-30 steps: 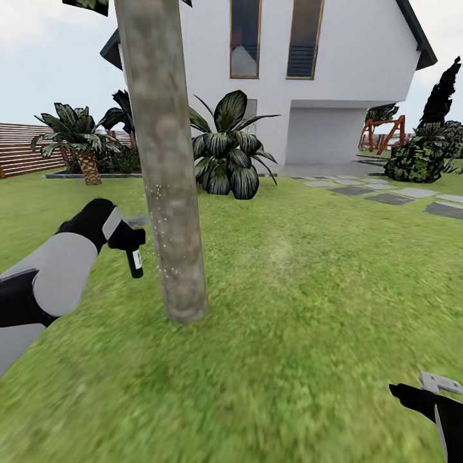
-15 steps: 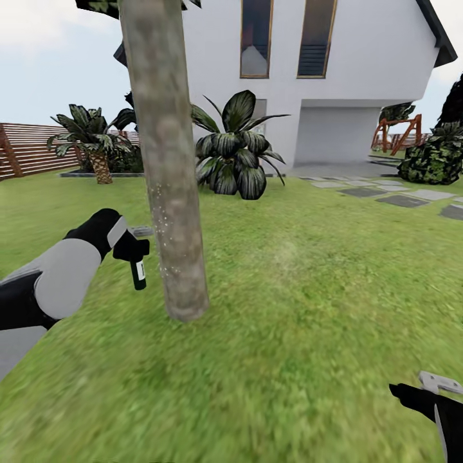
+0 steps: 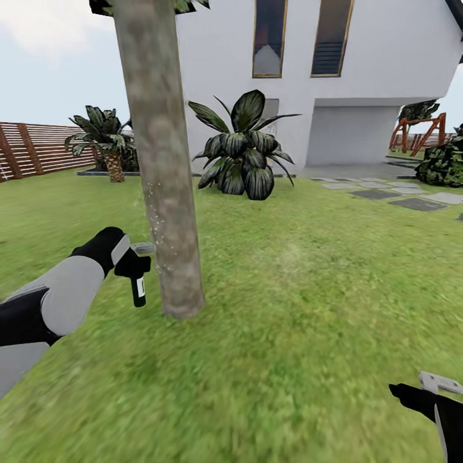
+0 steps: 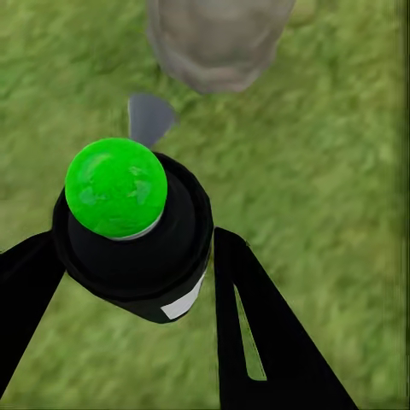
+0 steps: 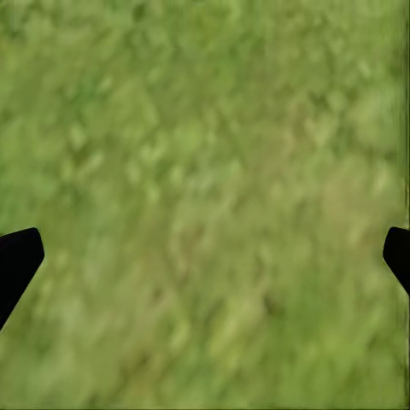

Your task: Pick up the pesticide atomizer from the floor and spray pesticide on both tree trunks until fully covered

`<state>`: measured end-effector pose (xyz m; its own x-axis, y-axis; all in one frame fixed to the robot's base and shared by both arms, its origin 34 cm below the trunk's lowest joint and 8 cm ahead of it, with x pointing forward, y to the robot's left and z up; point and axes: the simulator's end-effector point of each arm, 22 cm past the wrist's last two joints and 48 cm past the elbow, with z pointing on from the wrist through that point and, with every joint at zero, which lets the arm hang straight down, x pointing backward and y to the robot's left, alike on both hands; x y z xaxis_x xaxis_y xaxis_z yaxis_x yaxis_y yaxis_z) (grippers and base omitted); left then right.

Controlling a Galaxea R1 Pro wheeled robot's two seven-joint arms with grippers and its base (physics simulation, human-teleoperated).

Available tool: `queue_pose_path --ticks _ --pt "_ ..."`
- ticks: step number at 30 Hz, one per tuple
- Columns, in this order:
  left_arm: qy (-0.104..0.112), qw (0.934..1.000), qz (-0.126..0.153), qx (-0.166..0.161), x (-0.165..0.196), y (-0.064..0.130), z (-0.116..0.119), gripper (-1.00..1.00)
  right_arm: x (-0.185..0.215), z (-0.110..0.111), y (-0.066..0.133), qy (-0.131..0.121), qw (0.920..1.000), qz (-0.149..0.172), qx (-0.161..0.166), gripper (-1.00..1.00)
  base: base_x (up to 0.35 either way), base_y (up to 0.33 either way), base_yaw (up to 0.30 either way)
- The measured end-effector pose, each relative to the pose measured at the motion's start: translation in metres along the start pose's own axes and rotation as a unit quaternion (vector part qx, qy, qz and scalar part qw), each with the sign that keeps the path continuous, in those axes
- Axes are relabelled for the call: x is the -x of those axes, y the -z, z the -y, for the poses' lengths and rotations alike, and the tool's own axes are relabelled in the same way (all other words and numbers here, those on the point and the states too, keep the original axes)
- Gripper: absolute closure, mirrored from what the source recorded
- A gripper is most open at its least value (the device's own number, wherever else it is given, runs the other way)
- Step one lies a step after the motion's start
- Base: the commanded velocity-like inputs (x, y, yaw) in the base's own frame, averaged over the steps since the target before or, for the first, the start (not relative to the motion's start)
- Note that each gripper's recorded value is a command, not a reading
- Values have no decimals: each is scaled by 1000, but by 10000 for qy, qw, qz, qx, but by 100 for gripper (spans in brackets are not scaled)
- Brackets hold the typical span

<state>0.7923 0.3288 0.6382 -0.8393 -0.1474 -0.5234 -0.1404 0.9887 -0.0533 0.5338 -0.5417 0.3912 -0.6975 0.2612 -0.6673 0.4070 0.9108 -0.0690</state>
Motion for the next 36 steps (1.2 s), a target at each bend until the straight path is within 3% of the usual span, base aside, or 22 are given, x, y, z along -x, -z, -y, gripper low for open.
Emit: queue_pose_path --ticks 7,21,36 --pt "-4 9999 -169 30 -20 -14 -3 100 0 0 0 7 10000 0 -2 -100 -21 -306 223" --pt "-6 9998 -175 29 -21 -15 -3 100 0 0 0 0 10000 0 3 -100 -43 -317 136" --pt "-7 9998 -176 31 -21 -15 -3 100 0 0 0 2 10000 -2 5 -100 0 -312 244"
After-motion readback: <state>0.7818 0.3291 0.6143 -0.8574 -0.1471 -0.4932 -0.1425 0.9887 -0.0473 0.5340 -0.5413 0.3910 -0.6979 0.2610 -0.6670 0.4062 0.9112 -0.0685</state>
